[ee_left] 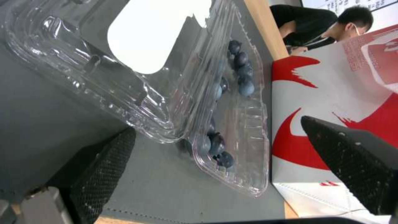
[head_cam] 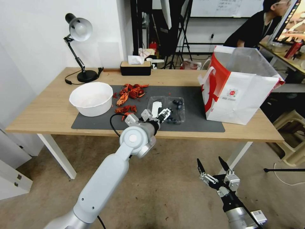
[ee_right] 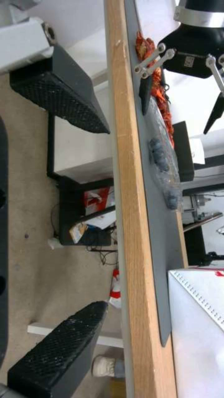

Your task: Close the takeout container lid, then place the container into the takeout bag.

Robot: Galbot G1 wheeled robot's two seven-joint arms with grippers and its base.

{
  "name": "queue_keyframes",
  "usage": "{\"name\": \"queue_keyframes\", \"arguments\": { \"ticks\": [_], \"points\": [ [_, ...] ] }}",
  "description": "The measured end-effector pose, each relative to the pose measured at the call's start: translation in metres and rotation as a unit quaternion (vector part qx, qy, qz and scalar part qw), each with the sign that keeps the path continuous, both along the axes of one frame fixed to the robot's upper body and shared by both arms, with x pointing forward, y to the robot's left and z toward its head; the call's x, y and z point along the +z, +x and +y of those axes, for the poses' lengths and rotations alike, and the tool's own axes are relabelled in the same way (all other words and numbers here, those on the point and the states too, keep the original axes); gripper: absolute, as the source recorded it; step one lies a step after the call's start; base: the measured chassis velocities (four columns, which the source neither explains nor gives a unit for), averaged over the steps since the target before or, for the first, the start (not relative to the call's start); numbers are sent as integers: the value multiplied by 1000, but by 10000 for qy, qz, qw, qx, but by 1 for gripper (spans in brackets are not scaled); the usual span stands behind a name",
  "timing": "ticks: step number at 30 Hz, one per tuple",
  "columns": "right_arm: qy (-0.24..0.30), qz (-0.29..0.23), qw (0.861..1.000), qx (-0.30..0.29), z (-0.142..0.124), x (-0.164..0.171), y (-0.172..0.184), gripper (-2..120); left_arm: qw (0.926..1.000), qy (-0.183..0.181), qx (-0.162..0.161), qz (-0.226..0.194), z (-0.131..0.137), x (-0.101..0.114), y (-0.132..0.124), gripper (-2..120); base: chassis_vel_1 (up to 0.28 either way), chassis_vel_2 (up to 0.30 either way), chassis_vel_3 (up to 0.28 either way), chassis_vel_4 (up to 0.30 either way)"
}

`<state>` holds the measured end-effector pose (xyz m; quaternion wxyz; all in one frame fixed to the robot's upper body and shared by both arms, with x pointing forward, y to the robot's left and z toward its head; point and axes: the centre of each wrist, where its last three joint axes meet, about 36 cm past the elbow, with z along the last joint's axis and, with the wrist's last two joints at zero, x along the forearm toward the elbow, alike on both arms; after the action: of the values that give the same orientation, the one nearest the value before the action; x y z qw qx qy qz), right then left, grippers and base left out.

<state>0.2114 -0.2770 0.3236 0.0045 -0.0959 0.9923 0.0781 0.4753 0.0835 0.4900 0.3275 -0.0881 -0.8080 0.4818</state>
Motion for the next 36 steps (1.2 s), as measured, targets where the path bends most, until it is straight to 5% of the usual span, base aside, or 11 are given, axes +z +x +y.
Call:
{"name": "queue_keyframes", "arguments": {
  "ticks": [20,36],
  "points": [
    [-8,40,10000,38,3,-4,-2,100,9997,-142,134,-130,11,-7,1,100,0,0,0,0],
    [-32,57,10000,57,3,-4,-4,100,9966,-514,168,-614,17,-12,-7,100,0,0,0,0]
  ]
}}
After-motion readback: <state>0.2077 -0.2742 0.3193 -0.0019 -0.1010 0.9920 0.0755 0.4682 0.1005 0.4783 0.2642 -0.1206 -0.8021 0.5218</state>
